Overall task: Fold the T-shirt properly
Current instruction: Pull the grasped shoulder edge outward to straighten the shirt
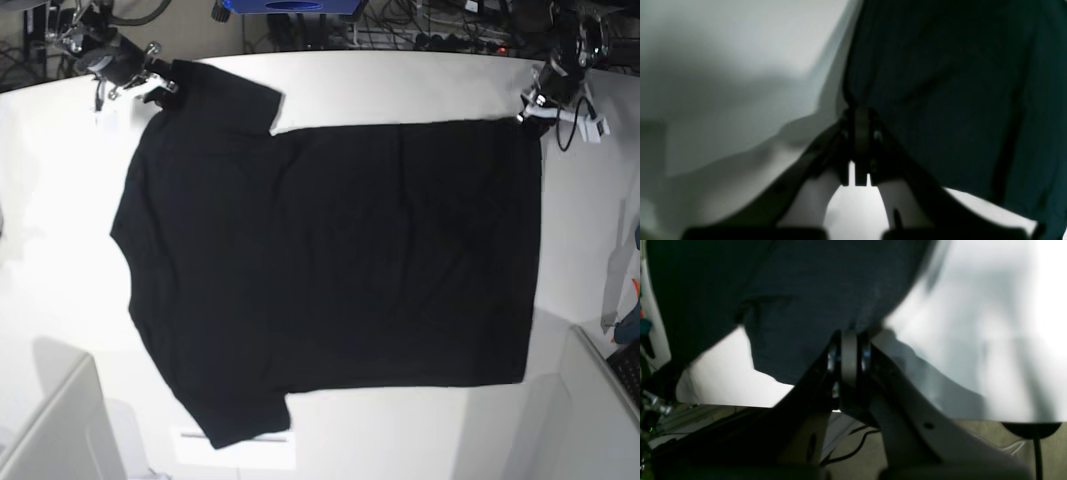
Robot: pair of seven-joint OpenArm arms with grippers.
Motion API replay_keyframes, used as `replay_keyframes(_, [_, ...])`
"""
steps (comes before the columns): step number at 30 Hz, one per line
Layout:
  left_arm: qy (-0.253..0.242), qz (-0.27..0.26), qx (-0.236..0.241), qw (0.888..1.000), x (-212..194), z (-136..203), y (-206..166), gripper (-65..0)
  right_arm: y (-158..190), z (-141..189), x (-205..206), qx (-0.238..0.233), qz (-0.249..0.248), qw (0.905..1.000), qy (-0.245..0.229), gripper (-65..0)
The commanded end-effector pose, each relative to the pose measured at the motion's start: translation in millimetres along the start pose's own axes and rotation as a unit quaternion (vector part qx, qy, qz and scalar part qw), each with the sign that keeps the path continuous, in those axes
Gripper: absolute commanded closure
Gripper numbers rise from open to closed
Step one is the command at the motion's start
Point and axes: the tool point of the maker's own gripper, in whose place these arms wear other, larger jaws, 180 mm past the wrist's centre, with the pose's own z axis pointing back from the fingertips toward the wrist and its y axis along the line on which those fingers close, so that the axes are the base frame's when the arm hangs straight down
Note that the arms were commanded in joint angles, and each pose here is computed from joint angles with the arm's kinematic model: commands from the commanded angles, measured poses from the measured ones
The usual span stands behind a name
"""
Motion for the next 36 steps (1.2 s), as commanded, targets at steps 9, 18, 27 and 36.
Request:
replay_keyframes(9, [-0.013, -0.053, 0.009, 0.998, 22, 48, 0, 0.0, -17, 43, 18, -0.016, -0.013, 0.9997, -0.009, 0.0])
replay_keyframes(18, [0.000, 0.005, -0.022, 1.000, 47, 64, -14, 0.0, 22, 53, 52, 0.047, 0.008, 0.9984, -0.029, 0.0])
replay_keyframes(27, [0.003, 0.029, -0.078, 0.997, 78, 38, -61, 0.0, 58, 33, 123, 0.081, -0.012, 0.9950, -0.057, 0.0])
replay_keyframes(36, [-0.032, 0.022, -0.057, 0.998, 110, 9, -68, 0.0, 71, -6, 180, 0.136, -0.077, 0.9869, -0.042, 0.0])
